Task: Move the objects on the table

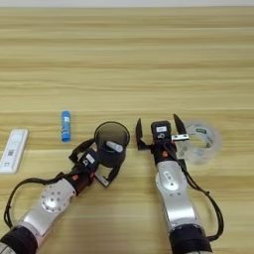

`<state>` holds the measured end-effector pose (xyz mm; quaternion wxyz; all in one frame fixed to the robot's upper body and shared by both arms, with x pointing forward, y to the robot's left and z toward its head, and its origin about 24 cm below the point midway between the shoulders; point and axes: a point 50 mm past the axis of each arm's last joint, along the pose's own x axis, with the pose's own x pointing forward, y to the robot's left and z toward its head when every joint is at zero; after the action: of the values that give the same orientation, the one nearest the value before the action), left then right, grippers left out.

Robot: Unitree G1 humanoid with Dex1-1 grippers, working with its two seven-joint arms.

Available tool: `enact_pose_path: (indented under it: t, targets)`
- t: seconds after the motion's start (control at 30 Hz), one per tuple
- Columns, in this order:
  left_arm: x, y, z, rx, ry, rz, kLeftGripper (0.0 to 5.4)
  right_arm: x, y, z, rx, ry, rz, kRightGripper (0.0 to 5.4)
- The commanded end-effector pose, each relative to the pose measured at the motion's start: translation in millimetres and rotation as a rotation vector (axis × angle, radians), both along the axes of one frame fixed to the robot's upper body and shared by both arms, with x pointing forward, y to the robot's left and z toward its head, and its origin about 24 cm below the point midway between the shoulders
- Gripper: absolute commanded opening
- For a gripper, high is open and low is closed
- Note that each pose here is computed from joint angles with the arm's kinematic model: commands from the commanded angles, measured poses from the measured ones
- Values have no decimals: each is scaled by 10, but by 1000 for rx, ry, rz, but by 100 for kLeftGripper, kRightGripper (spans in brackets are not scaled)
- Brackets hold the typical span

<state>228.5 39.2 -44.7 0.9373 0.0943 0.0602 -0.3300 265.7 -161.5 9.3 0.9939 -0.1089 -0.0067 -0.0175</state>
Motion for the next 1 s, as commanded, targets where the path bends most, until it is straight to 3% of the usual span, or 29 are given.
enact_pose_path:
  t: [0.03, 0.53, 1.0]
  targets:
    - [-104, -80, -21, -30, 33, 7, 539, 9, 12, 18, -1, -7, -2, 540]
    - [-170, 68, -32, -17, 38, 52, 539, 13, 17, 19, -2, -7, -2, 540]
    - [-231, 411, -77, 34, 47, 150, 539, 21, 25, 22, -1, -8, -1, 540]
